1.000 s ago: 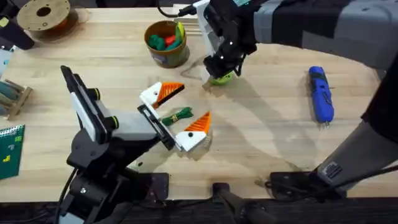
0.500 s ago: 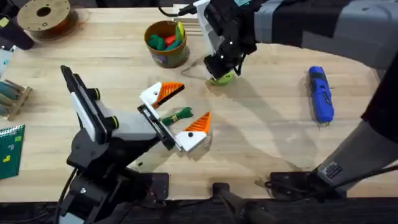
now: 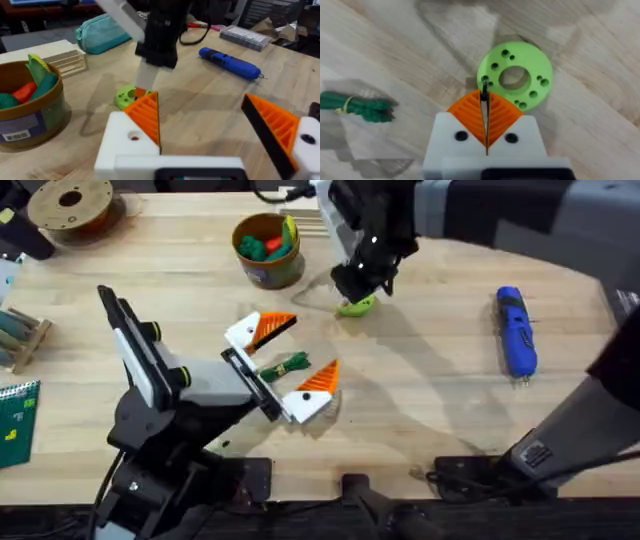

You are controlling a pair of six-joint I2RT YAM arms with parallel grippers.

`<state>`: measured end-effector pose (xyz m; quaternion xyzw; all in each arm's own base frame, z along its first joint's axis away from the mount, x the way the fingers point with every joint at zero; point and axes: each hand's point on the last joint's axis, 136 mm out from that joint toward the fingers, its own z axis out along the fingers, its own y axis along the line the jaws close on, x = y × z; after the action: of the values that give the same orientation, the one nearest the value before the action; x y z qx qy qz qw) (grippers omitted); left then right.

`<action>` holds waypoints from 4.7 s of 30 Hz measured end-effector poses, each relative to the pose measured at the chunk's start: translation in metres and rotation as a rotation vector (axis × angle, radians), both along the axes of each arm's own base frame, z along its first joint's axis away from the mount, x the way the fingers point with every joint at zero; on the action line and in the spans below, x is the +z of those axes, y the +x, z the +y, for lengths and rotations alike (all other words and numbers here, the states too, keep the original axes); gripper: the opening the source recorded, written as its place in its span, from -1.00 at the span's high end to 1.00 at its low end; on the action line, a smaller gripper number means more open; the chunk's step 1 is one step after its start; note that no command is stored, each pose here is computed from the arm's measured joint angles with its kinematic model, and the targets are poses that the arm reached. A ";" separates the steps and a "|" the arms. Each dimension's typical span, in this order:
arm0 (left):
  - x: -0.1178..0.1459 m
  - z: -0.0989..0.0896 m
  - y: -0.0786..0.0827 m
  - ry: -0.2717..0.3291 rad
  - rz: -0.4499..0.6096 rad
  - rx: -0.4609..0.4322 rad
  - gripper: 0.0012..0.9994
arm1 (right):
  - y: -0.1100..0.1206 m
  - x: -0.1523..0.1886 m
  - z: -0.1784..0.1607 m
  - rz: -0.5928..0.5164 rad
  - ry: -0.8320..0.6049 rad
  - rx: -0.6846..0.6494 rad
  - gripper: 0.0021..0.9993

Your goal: Pick up the gripper from the table and insert it into the empty holder that is missing its gripper. Then pick up a screw, insert it into the mounting hole, and use the screwdriver to tighten it. Finally, clean up the table by picking up the vegetable and placing it into the bucket.

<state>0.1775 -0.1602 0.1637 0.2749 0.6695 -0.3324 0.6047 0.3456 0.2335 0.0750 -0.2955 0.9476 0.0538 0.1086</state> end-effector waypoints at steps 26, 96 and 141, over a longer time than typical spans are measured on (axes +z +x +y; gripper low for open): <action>0.000 0.000 0.000 0.001 -0.001 0.000 -0.97 | -0.069 0.185 0.059 -0.055 0.222 0.257 0.99; 0.000 0.000 0.000 0.000 -0.001 0.000 -0.98 | -0.133 0.155 0.141 0.136 0.301 0.427 0.99; 0.000 0.000 0.000 0.000 0.002 0.000 -0.97 | -0.125 0.144 0.145 0.123 0.282 0.421 0.99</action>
<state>0.1776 -0.1603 0.1633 0.2745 0.6703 -0.3327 0.6039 0.2209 0.3790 0.2193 -0.4643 0.8533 0.2244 0.0774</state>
